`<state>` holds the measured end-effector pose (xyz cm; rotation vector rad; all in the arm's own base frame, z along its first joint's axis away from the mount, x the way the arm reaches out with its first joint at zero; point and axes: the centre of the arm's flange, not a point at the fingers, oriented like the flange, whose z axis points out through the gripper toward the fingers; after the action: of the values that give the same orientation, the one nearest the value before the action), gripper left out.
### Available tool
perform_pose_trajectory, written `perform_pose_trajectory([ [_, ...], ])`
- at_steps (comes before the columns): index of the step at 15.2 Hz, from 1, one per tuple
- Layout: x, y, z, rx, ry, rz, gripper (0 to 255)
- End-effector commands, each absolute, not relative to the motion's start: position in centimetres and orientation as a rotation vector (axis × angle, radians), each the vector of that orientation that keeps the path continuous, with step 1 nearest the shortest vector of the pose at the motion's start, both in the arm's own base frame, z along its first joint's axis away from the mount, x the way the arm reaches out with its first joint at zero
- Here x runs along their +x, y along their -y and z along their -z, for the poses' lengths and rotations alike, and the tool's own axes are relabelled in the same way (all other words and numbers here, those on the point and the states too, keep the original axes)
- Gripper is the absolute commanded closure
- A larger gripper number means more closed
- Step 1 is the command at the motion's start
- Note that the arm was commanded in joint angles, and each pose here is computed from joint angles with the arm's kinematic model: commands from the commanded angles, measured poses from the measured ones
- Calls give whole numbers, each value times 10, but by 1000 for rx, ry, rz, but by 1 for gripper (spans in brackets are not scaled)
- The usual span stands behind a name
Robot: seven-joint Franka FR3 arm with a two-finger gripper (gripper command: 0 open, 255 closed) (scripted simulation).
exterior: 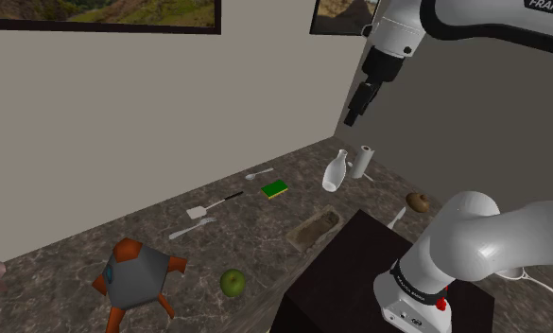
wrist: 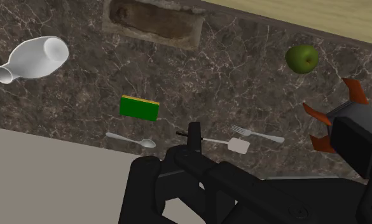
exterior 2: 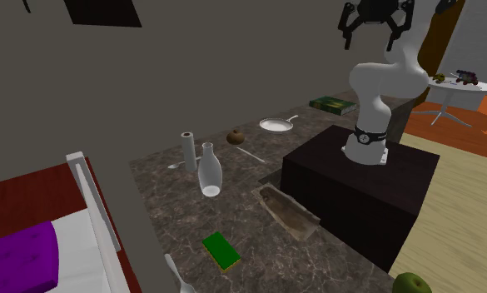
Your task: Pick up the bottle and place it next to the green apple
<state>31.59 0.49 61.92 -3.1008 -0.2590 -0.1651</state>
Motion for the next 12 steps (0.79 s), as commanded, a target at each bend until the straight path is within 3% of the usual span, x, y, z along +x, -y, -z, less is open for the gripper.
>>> perform_pose_trajectory([
  [1,316,-5,-619,-3101,259,165,0],
  [12,347,104,-530,-3108,248,168,0],
])
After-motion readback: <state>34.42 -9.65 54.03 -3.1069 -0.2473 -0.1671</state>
